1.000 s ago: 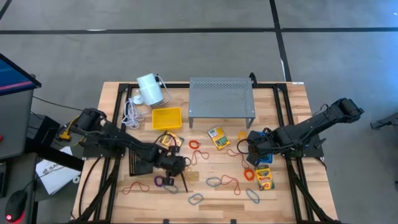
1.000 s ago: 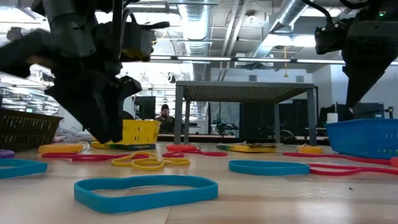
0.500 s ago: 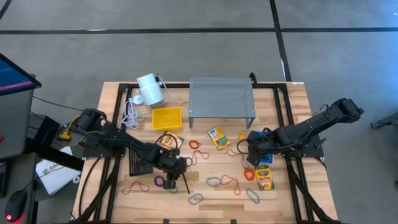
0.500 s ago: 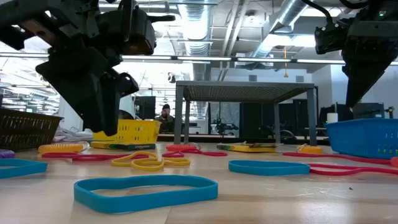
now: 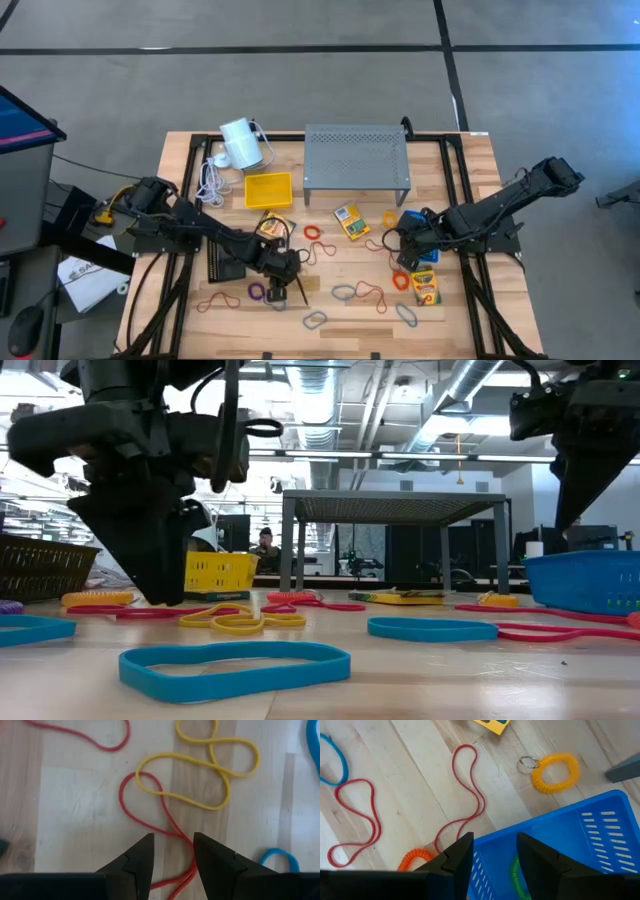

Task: Pick & Place Office Desk Supplies
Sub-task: Put the red rubber band into the black bin

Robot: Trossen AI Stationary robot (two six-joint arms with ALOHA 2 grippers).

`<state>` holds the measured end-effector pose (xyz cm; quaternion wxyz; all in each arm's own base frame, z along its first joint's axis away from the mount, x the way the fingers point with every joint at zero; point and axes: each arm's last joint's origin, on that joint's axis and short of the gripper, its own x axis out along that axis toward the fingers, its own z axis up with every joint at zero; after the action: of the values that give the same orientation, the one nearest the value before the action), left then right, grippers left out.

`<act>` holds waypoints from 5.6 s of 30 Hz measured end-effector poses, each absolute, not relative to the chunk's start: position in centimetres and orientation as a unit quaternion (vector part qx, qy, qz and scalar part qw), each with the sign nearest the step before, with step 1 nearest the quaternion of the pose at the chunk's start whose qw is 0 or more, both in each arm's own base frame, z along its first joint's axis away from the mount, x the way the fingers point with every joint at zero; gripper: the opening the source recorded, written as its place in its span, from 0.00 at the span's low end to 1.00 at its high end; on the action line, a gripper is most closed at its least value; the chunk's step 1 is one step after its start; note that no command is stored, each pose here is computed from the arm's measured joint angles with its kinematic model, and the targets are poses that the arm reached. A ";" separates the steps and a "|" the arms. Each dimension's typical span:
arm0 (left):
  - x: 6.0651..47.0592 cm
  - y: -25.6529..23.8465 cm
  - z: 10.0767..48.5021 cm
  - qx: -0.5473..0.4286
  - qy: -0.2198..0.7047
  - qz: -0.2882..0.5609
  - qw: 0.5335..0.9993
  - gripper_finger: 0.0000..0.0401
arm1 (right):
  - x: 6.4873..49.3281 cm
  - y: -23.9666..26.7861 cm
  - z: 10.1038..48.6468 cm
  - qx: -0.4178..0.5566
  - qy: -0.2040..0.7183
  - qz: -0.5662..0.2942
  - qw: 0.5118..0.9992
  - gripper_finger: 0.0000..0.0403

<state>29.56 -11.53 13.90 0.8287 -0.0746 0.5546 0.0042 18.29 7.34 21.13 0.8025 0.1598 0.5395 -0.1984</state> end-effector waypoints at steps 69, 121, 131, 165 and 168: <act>23.0 -7.8 24.2 -0.102 0.487 0.127 0.858 0.00 | 18.3 7.5 21.2 0.158 0.529 -0.203 0.809 0.37; 14.2 -8.8 25.5 -0.191 0.594 0.228 0.748 0.00 | 18.5 7.0 21.2 0.173 0.527 -0.215 0.804 0.37; 14.2 -8.8 25.3 -0.188 0.594 0.234 0.747 0.00 | 18.3 7.5 21.2 0.178 0.526 -0.211 0.804 0.37; 14.1 -8.9 19.2 -0.204 0.603 0.198 0.745 0.02 | 18.3 7.5 21.2 0.178 0.526 -0.212 0.804 0.37; 14.1 -8.9 19.2 -0.204 0.603 0.198 0.745 0.06 | 18.3 7.5 21.2 0.181 0.525 -0.214 0.804 0.37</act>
<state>14.12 -8.90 19.20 0.7454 -0.2037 0.6032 0.1977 18.33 7.52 21.20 0.8038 0.1810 0.5248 -0.2139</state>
